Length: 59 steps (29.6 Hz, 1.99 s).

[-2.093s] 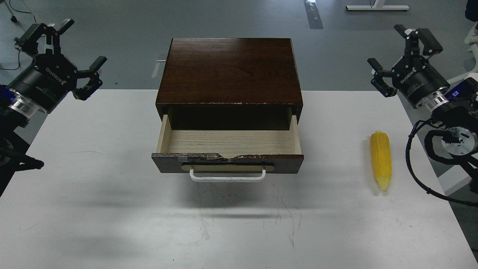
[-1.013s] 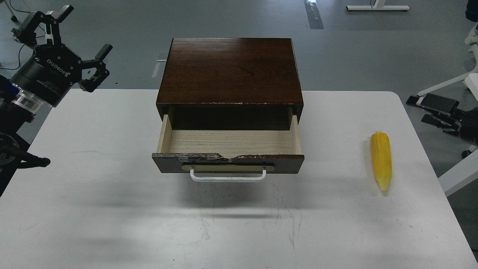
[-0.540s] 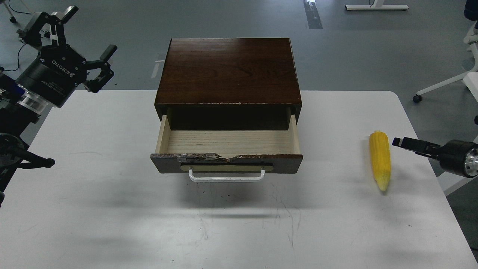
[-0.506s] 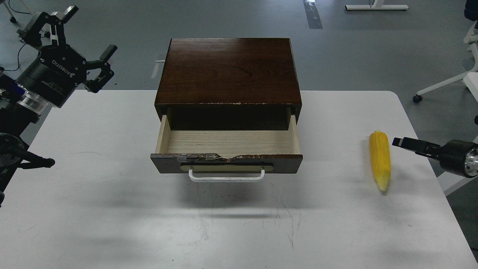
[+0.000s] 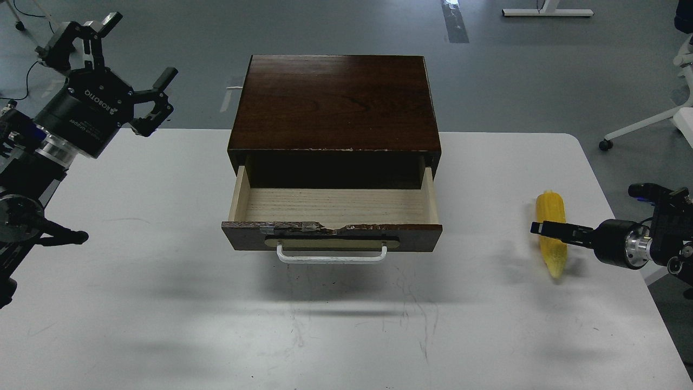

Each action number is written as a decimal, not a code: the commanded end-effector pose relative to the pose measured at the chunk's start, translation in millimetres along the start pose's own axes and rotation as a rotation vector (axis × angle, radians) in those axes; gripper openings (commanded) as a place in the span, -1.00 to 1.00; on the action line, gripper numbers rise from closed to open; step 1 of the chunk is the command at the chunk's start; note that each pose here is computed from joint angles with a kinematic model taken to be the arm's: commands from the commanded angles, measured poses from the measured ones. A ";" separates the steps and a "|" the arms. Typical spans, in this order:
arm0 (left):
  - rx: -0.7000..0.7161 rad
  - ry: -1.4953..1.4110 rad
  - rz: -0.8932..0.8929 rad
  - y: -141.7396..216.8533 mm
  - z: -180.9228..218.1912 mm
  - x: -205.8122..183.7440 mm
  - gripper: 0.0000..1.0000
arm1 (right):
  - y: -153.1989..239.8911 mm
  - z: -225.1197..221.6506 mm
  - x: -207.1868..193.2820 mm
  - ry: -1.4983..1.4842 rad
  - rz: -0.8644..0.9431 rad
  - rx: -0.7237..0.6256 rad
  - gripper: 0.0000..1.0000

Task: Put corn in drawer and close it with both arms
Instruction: 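Reach the right gripper down to the yellow corn cob and grasp it, then lift the corn cob with the right gripper over the open drawer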

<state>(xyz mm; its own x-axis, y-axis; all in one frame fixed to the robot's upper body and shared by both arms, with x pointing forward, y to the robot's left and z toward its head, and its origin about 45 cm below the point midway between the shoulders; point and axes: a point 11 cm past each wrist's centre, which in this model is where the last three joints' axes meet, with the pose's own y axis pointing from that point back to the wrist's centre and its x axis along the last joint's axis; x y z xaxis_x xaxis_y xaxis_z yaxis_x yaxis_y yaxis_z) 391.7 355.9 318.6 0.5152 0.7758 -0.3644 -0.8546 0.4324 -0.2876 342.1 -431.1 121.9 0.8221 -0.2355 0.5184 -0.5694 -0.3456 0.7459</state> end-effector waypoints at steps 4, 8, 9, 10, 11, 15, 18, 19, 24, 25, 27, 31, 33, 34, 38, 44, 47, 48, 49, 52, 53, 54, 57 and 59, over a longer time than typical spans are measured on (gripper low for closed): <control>0.001 -0.004 0.002 0.8 0.9 0.9 0.96 | -0.1 -3.5 1.5 0.002 -0.004 0.009 -0.69; 0.002 -0.005 0.002 0.9 1.3 1.1 0.96 | 1.5 -21.2 23.9 0.030 0.029 0.045 -0.77; 0.002 -0.007 0.003 1.1 1.8 1.3 0.96 | 2.0 -24.6 28.4 0.036 0.036 0.052 -0.77; 0.002 -0.007 0.003 1.1 1.8 1.3 0.96 | 2.7 -30.7 35.6 0.046 0.047 0.063 -0.77; 0.002 -0.006 0.001 0.9 1.8 0.9 0.96 | 5.3 -45.3 52.9 0.071 0.073 0.091 -0.77; 0.003 -0.009 0.004 1.5 2.6 1.8 0.96 | 25.3 -81.9 103.6 0.140 0.155 0.151 -0.77; -0.009 -0.014 0.004 1.1 7.5 2.3 0.96 | 40.9 -129.6 144.3 0.212 0.171 0.213 -0.77; -0.015 -0.015 0.005 0.8 9.5 2.5 0.96 | 44.0 -139.9 150.9 0.231 0.169 0.224 -0.77; -0.022 -0.012 0.005 0.4 10.2 2.4 0.96 | 58.3 -220.2 187.5 0.435 0.162 0.267 -0.77; -0.022 -0.012 0.005 0.4 10.2 2.4 0.96 | 58.3 -220.4 187.5 0.436 0.162 0.268 -0.77; -0.021 -0.011 0.007 0.8 9.8 2.6 0.96 | 61.8 -257.5 196.2 0.527 0.156 0.287 -0.77; -0.021 -0.013 0.007 1.0 10.2 2.8 0.96 | 60.4 -303.5 195.0 0.615 0.143 0.341 -0.77; -0.020 -0.016 0.008 1.4 11.1 3.3 0.96 | 57.6 -332.5 191.6 0.668 0.132 0.374 -0.77; -0.020 -0.017 0.008 1.5 11.5 3.5 0.96 | 55.0 -347.5 187.7 0.699 0.119 0.388 -0.77; -0.022 -0.016 0.008 1.3 11.6 3.4 0.97 | 52.0 -377.5 178.7 0.769 0.092 0.413 -0.78; -0.037 -0.008 0.006 -0.4 13.1 2.1 0.97 | 42.5 -406.9 162.7 0.838 0.051 0.436 -0.78; -0.036 -0.005 0.007 -0.3 11.2 2.1 0.96 | 42.1 -410.5 159.9 0.847 0.044 0.442 -0.78; -0.036 -0.006 0.005 -0.3 11.7 1.8 0.97 | 42.5 -411.1 158.8 0.848 0.041 0.444 -0.78; -0.035 -0.007 0.006 -0.2 12.1 2.0 0.96 | 43.1 -412.5 157.5 0.852 0.038 0.448 -0.78; -0.032 -0.015 0.009 1.3 14.3 3.6 0.96 | 45.3 -420.9 146.6 0.873 0.013 0.473 -0.78; -0.034 -0.016 0.009 1.3 14.7 3.7 0.96 | 45.9 -423.5 142.6 0.879 0.003 0.482 -0.78; -0.033 -0.016 0.012 1.9 14.3 4.4 0.96 | 47.5 -426.0 141.1 0.887 0.000 0.486 -0.78; -0.032 -0.014 0.010 1.6 13.4 3.6 0.96 | 52.1 -434.8 130.4 0.924 -0.027 0.501 -0.78; -0.030 -0.013 0.010 1.7 12.9 3.5 0.96 | 54.2 -439.1 123.7 0.941 -0.042 0.513 -0.78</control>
<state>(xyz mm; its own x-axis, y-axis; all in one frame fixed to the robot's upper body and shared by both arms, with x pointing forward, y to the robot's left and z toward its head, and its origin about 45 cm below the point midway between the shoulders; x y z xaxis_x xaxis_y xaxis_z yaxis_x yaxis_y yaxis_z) 391.3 366.1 329.3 0.5052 0.7869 -0.3544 -0.8570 0.4092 -0.3131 423.6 -88.5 410.4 0.3992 0.4734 0.7852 -0.3270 -0.7266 0.6043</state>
